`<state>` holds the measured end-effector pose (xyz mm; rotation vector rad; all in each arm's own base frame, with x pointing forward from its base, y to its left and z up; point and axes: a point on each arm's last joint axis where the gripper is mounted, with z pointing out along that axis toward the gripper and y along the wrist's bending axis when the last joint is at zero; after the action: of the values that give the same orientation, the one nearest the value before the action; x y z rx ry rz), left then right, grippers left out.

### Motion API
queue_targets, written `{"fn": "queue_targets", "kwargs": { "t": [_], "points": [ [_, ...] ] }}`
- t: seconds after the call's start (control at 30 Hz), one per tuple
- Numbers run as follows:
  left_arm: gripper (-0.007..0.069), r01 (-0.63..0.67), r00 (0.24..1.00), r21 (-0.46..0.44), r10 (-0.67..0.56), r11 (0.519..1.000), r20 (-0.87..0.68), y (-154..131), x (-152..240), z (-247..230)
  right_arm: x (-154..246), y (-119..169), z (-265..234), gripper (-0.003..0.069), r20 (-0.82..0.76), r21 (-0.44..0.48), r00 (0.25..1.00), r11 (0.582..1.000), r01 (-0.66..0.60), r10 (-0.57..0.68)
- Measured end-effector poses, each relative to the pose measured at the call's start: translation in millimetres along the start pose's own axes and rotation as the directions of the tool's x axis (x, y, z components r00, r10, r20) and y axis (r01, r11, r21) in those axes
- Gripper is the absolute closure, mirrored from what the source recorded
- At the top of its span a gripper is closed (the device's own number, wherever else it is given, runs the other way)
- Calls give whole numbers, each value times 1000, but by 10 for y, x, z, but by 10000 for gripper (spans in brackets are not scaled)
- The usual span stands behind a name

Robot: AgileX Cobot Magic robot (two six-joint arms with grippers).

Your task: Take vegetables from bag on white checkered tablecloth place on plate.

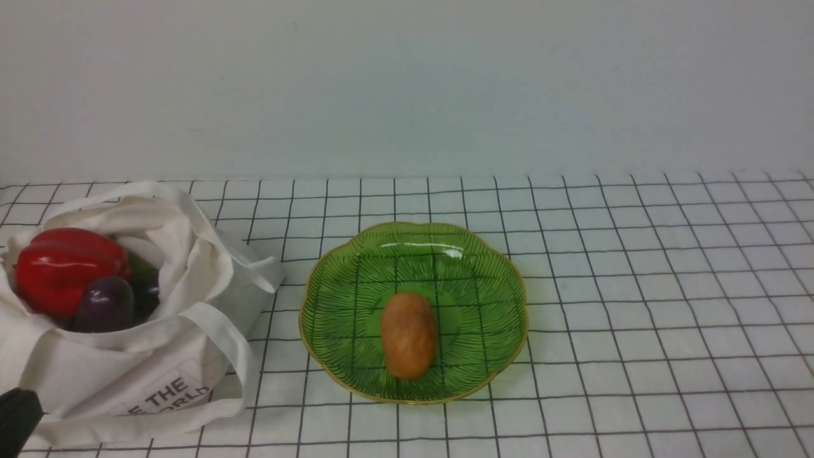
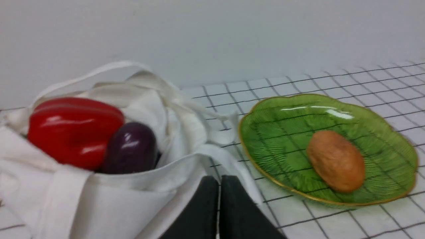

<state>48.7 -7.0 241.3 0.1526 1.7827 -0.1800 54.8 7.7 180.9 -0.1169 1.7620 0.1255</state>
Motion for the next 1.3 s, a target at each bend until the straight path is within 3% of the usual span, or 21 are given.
{"fn": "queue_targets", "kwargs": {
  "t": [0.13,0.27,0.53,1.3],
  "points": [
    [633,22,1000,-105,-20,994,22,48,357,88,0,0,0,673,0,0,1000,1000,0,0],
    [633,-10,1000,-137,7,991,-22,72,564,159,1,0,0,673,-1,0,1000,1000,0,0],
    [633,-53,995,-140,40,989,-94,80,682,179,0,0,0,673,-1,0,1000,1000,0,0],
    [633,-56,994,-141,43,988,-96,80,684,179,0,0,0,673,-1,0,1000,1000,0,0]
  ]
}}
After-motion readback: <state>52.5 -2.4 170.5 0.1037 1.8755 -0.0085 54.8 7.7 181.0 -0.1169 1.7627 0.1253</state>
